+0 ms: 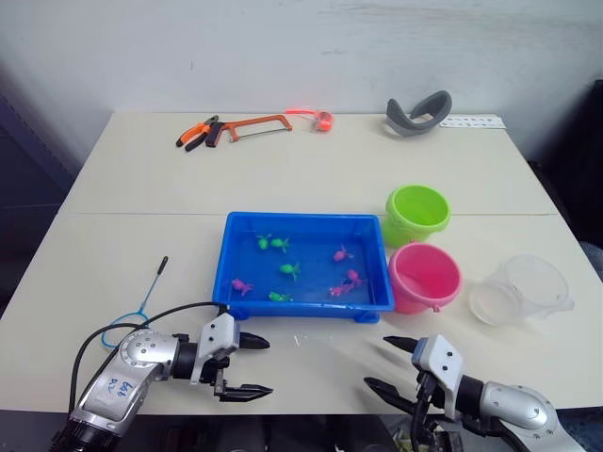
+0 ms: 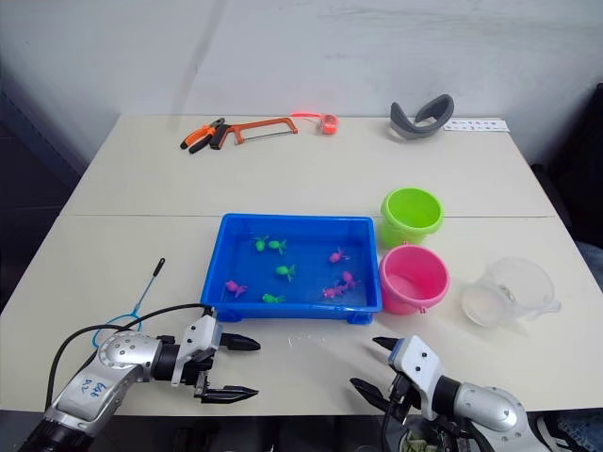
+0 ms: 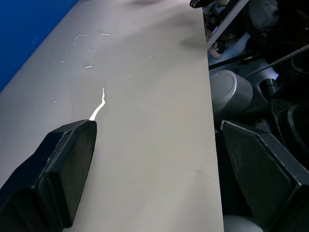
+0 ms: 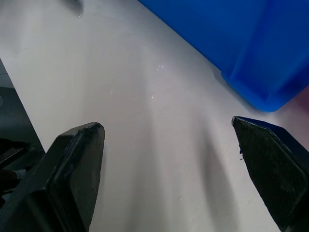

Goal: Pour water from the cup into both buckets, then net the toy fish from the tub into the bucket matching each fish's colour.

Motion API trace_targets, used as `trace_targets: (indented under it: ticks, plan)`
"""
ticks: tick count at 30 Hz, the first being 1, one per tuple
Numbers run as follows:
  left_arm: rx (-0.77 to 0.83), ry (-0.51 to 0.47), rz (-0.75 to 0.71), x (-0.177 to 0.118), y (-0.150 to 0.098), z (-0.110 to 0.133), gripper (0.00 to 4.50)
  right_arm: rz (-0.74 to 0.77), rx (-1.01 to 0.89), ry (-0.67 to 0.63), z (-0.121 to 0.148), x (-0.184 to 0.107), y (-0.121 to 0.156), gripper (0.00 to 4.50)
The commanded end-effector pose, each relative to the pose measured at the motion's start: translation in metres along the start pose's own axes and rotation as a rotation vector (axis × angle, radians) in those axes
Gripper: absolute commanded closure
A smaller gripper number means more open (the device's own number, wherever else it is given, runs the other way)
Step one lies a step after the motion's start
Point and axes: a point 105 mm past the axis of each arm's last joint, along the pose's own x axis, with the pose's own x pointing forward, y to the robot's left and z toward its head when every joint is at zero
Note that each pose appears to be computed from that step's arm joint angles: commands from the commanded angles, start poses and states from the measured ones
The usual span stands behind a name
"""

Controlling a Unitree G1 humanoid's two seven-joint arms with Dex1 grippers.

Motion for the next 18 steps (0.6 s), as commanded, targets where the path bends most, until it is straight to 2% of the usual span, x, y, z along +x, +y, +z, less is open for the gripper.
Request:
trace_targets:
  ticks: [1, 8, 10, 13, 16, 18]
  plan:
    - [0.021, -0.032, -0.002, 0.0, 0.001, 0.009, 0.0, -0.012, -0.031, -0.021, 0.009, -0.003, -0.002, 0.01]
    - [0.047, -0.018, 0.022, 0.0, 0.004, 0.01, 0.0, -0.103, -0.062, -0.035, 0.014, -0.008, -0.012, 0.01]
    - [0.03, -0.05, 0.022, -0.006, 0.004, 0.02, 0.0, -0.139, -0.039, -0.05, 0.019, -0.016, -0.013, 0.01]
    - [-0.038, -0.145, -0.067, -0.025, -0.001, 0.06, 0.0, -0.231, 0.064, -0.1, 0.029, -0.038, -0.007, 0.01]
    - [-0.03, -0.19, -0.17, -0.039, -0.007, 0.099, 0.0, -0.35, 0.154, -0.112, 0.027, -0.061, -0.007, 0.01]
    - [-0.007, -0.23, -0.207, -0.041, -0.002, 0.121, 0.0, -0.464, 0.226, -0.132, 0.024, -0.08, -0.013, 0.01]
